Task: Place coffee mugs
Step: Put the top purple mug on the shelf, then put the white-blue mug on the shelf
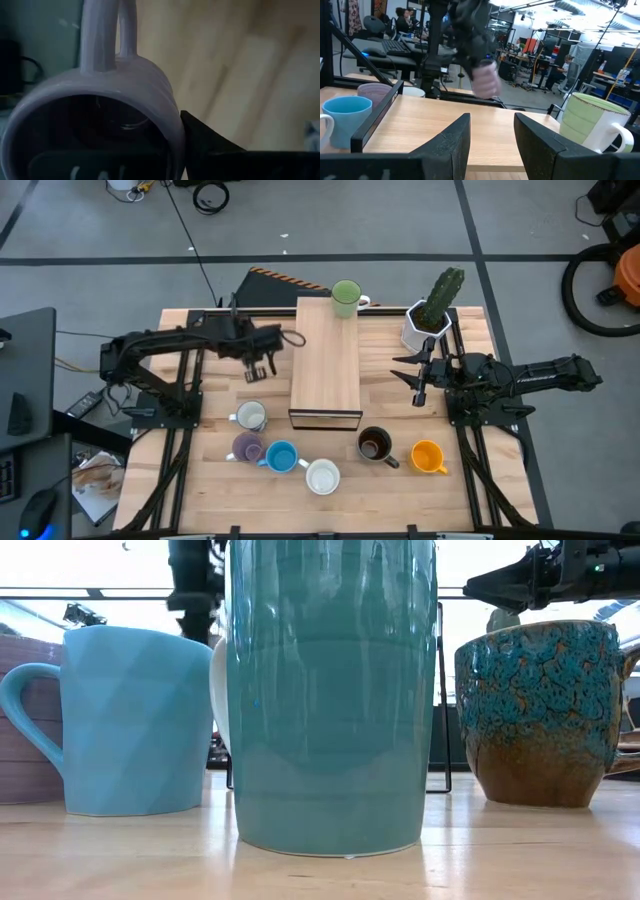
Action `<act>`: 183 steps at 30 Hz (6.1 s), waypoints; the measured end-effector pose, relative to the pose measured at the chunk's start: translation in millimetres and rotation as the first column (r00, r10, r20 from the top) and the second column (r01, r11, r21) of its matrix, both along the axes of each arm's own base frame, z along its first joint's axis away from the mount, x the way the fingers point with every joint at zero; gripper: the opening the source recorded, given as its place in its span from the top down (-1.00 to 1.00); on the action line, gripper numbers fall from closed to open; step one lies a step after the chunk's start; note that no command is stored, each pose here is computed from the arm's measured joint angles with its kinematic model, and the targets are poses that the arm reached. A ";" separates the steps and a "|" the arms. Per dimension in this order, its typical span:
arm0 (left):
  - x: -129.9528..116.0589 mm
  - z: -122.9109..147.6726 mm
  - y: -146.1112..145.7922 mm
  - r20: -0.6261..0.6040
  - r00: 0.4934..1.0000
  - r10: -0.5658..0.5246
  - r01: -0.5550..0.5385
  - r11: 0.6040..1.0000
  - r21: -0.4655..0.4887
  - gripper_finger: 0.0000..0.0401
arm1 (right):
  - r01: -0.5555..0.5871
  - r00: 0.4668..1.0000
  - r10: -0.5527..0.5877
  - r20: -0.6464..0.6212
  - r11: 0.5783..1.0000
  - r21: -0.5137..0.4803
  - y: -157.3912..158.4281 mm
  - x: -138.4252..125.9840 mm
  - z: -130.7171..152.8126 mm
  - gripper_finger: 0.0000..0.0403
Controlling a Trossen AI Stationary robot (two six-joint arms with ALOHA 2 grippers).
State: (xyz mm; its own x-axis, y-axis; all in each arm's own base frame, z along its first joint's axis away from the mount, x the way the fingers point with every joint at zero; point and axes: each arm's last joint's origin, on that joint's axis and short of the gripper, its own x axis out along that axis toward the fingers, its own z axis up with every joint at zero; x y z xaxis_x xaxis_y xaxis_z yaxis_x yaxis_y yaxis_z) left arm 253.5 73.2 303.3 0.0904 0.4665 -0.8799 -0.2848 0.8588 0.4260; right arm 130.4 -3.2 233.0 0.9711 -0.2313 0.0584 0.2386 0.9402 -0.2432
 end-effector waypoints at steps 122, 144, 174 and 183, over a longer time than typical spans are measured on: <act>190.3 28.0 61.6 0.459 0.778 -0.428 0.419 0.899 0.128 0.26 | 0.001 1.000 -0.001 -0.019 1.000 -0.020 -0.1 -0.1 -1.2 0.22; 191.4 31.4 60.7 0.430 0.788 -0.441 0.395 0.897 0.197 0.11 | 0.001 1.000 -0.001 -0.019 1.000 -0.018 -0.1 -0.1 -1.3 0.22; 184.1 62.9 23.0 0.336 0.771 -0.541 0.425 0.830 0.361 0.07 | 0.001 1.000 -0.002 -0.021 1.000 -0.018 -0.1 0.0 -1.5 0.22; 135.2 75.1 -10.6 0.345 0.838 -0.422 0.459 0.888 -0.027 0.07 | -0.004 1.000 0.004 -0.020 1.000 -0.018 0.0 0.0 -1.4 0.22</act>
